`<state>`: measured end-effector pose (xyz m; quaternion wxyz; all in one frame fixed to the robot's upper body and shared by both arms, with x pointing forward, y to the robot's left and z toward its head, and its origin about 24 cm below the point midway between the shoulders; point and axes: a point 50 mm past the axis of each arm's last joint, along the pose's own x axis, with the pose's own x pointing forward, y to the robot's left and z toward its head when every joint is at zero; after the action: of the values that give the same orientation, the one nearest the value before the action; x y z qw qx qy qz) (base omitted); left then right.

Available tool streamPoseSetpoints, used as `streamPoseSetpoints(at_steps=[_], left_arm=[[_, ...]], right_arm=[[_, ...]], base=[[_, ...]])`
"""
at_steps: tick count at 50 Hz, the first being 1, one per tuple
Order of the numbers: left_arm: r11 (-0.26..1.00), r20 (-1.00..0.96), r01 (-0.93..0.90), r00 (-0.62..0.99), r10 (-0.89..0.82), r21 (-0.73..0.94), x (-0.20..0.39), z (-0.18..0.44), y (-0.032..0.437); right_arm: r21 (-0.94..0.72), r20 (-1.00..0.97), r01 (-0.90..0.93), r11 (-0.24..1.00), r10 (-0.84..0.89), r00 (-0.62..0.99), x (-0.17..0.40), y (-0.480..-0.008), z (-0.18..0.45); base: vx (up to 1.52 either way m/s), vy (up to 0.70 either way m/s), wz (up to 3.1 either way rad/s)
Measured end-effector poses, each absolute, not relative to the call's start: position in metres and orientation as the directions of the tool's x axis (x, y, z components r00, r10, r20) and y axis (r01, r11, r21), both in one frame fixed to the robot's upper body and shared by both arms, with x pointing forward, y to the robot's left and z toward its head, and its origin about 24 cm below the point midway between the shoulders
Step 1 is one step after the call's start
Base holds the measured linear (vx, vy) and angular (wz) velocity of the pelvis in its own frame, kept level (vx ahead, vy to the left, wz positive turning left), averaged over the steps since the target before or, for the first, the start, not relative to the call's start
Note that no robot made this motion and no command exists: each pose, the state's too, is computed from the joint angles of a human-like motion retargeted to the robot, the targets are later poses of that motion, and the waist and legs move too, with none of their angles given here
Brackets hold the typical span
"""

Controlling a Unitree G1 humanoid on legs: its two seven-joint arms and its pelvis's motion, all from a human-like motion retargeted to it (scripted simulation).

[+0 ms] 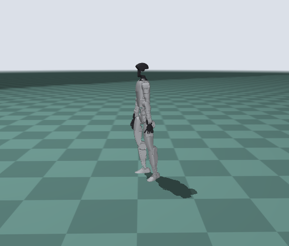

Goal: In place motions

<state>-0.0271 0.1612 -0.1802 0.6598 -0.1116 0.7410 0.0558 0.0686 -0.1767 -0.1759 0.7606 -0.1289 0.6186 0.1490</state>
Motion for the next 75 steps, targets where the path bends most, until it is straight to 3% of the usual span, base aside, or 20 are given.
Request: streamPoseSetpoints(at_steps=[7, 15, 22, 44, 60, 75], left_arm=[[0.953, -0.972, -0.293, -0.192, -0.136, -0.075, -0.048, -0.176, 0.167], [0.935, -0.983, -0.351, -0.142, -0.117, -0.061, -0.047, -0.178, 0.169], [0.924, -0.985, -0.378, -0.131, -0.112, -0.055, -0.052, -0.177, 0.171], [0.959, -0.994, -0.275, -0.063, -0.093, -0.072, -0.037, -0.18, 0.174], [0.948, -0.981, -0.313, -0.158, -0.113, -0.059, -0.065, -0.176, 0.168], [0.935, -0.994, -0.354, -0.093, -0.05, -0.014, -0.047, -0.179, 0.178]], right_arm=[[0.065, -0.994, -0.296, 0.953, 0.089, 0.068, 0.05, -0.192, -0.177], [0.032, -0.995, -0.156, 0.987, 0.017, -0.1, -0.002, -0.203, -0.177], [0.036, -0.975, -0.171, 0.985, -0.003, -0.222, -0.034, -0.206, -0.174], [0.002, -0.973, -0.193, 0.981, -0.043, -0.228, -0.028, -0.22, -0.171], [0.054, -0.998, -0.291, 0.955, 0.043, -0.044, 0.027, -0.201, -0.177], [0.055, -0.983, -0.248, 0.967, 0.008, -0.185, -0.011, -0.207, -0.175]], base=[[-0.08, 0.06, 0.34], [-0.05, 0.08, 0.13], [-0.06, 0.12, -0.15], [-0.07, 0.1, -0.42], [0.0, -0.04, 0.02], [0.15, -0.11, 0.46]])
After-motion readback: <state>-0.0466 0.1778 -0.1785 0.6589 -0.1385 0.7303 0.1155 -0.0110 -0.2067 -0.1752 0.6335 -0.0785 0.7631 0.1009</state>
